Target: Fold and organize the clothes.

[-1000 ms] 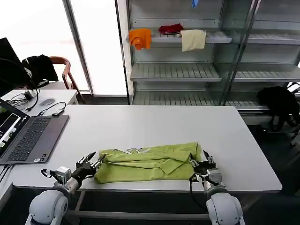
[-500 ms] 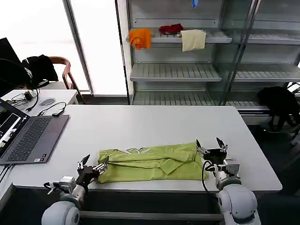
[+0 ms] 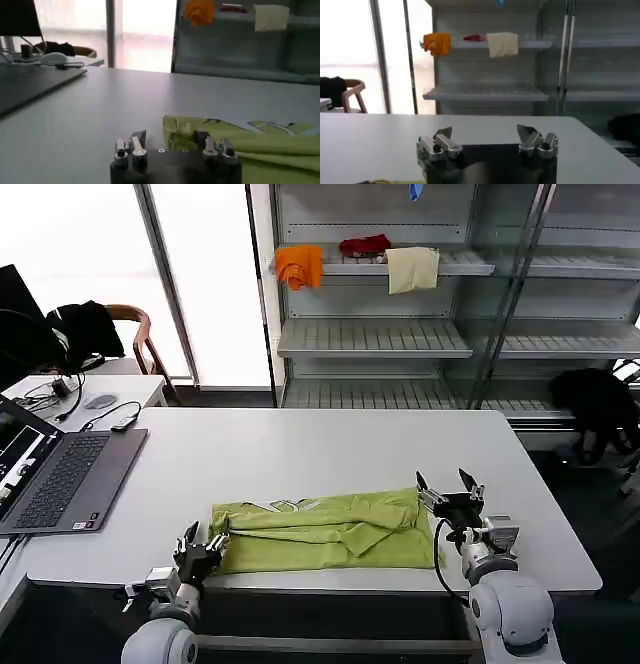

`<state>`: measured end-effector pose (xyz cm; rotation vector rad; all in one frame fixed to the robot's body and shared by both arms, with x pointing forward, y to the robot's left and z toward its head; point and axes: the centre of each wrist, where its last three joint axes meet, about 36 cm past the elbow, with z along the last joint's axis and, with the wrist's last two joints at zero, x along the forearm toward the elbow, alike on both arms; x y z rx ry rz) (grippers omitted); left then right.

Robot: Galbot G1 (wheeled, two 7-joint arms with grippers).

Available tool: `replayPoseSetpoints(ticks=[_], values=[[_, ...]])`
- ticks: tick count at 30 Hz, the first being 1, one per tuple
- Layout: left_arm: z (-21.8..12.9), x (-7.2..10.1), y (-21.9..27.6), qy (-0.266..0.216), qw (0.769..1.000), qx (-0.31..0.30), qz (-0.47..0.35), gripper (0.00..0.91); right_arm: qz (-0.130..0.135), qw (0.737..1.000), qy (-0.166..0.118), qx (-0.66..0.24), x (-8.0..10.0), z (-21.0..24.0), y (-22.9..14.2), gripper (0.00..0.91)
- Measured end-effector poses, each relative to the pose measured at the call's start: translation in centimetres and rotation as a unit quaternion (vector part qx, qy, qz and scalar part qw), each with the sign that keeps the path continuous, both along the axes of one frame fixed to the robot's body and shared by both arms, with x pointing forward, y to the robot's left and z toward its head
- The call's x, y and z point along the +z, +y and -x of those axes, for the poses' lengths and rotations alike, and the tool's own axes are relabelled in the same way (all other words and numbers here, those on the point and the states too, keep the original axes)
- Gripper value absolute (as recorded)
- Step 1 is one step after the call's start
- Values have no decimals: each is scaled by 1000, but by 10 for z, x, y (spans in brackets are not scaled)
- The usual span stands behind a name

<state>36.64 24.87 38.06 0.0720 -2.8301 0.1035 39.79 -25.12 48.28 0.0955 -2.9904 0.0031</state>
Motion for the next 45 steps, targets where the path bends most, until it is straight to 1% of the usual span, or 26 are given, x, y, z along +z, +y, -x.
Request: replayPoseSetpoints(ticks=[1,3,5,8,20,25,31,37,42,45], values=[[0,-1,-1,0,1000,1,-1,252,-1,1000,-1,0,0,0,0,907],[0,-2,-2,0,1000,2,-3,202,-3,1000,-2,0,1,-1,0,907],[1,-4,-3,1,1000,2,-5,40,-5,1000,-4,-1,2,-2,0,907],[1,-6,-4,3,1000,3,-8,0,-9,1000,-6,-2,4,-3,1,907],[3,-8,-5,0,1000,-8,-24,0,-19,1000,-5,-9,6,-8,5,907],[1,-5,2,-13,999,-16,-40,0,-18,1000,-4,-13,6,-8,3,907],[-7,8,27,-41,995,-29,-87,0,-14,1000,-2,-17,4,-8,-1,907],[-19,26,75,-55,985,-38,-160,0,-12,1000,1,-18,1,-10,-3,907],[-31,47,127,-63,970,-39,-233,0,-10,1000,3,-18,-1,-10,-5,907],[-37,63,158,-63,959,-38,-272,0,-9,1000,6,-18,-3,-11,-5,907]])
